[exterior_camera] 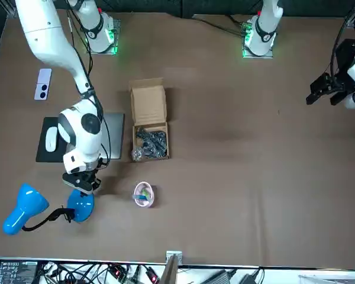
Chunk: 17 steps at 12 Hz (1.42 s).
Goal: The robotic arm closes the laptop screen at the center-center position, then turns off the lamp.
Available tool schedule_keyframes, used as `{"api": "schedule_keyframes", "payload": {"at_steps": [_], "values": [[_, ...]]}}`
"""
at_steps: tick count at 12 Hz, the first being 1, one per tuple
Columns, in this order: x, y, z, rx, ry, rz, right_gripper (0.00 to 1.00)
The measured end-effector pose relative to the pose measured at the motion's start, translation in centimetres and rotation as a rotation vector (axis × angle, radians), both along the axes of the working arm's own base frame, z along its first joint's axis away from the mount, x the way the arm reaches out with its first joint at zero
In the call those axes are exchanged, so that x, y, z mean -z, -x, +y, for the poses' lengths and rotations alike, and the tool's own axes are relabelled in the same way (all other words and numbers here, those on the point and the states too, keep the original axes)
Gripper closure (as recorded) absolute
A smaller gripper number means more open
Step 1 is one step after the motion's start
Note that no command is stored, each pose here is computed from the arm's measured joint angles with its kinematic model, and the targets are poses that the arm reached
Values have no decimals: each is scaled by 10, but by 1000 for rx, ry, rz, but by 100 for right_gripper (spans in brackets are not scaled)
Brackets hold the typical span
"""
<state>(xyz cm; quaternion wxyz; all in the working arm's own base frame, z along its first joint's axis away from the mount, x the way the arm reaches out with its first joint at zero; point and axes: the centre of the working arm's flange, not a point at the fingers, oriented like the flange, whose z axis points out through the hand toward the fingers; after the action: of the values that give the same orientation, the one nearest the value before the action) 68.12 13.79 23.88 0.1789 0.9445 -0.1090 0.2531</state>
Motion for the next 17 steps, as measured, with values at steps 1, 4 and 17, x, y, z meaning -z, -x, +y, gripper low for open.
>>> {"api": "schedule_keyframes", "payload": {"at_steps": [1,4,17], "values": [[3,-2,-2,2,0,1,98],[11,-5,-6,-5,-13,-3,98],[33,-7,-18,-11,-40,6,98]]}}
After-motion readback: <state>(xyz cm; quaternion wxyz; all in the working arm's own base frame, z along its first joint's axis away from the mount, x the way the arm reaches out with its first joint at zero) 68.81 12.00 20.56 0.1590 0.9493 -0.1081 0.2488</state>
